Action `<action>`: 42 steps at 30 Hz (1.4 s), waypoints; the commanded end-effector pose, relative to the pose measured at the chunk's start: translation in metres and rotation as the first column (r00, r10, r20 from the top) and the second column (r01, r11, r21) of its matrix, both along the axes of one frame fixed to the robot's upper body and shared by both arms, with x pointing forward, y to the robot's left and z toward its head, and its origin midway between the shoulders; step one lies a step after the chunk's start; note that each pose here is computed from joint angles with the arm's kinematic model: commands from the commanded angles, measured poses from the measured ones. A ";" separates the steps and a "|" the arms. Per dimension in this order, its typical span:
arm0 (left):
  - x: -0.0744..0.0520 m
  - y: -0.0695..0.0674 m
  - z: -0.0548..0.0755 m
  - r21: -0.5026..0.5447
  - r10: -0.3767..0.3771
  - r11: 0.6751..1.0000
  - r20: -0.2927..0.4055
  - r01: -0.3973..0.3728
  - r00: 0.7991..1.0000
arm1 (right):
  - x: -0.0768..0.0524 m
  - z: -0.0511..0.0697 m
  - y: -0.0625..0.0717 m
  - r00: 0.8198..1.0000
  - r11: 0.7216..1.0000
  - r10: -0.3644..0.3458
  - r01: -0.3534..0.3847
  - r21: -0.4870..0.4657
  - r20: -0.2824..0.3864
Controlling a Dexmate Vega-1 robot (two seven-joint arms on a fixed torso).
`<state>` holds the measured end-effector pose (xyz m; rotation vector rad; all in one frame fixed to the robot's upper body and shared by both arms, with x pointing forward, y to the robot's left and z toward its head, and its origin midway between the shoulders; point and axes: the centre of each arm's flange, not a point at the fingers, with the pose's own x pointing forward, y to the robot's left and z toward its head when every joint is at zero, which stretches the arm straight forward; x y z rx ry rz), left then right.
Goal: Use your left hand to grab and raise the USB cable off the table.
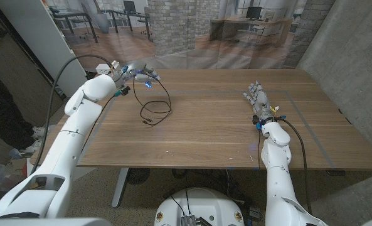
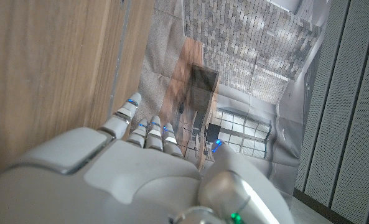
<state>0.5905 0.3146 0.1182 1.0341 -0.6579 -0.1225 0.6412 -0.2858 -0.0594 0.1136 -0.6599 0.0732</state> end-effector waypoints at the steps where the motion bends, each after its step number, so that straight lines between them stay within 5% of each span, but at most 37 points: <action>1: 0.000 -0.001 0.003 -0.128 -0.086 0.988 0.015 0.088 0.996 | -0.002 -0.002 0.000 1.000 1.000 0.000 0.000 0.000 0.002; 20: 0.004 -0.007 0.007 -0.302 -0.208 0.928 0.069 0.219 0.976 | -0.007 -0.004 -0.001 1.000 1.000 0.002 -0.002 0.000 0.007; 42: 0.003 -0.021 0.025 -0.372 -0.269 0.874 0.167 0.313 0.949 | -0.012 -0.006 0.003 1.000 1.000 0.001 -0.001 0.003 0.013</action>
